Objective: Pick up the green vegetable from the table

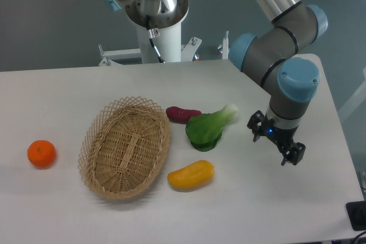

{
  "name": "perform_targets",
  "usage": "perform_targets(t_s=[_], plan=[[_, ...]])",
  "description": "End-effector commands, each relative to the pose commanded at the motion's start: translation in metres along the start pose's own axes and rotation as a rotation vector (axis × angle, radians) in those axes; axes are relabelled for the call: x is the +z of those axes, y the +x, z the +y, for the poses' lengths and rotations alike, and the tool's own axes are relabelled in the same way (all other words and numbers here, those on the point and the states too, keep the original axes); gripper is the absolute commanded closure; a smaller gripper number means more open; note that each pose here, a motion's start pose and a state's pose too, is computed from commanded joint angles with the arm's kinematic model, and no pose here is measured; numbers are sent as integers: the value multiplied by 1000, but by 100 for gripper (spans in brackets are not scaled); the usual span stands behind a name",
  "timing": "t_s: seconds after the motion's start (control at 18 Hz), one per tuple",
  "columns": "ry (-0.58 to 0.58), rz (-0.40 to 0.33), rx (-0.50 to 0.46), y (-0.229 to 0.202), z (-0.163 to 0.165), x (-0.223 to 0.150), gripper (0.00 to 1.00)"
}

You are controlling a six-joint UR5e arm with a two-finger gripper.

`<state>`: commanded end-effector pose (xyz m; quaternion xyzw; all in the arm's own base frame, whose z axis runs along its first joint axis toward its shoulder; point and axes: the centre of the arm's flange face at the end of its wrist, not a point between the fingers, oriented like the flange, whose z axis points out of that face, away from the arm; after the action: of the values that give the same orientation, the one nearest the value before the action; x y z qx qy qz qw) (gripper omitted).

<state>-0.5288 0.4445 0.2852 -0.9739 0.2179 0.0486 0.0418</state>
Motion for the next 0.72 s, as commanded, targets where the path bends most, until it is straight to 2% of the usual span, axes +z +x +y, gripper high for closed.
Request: perform_targets(t_s=[0.72], plan=[[-14, 7, -13, 2, 2, 2, 0]])
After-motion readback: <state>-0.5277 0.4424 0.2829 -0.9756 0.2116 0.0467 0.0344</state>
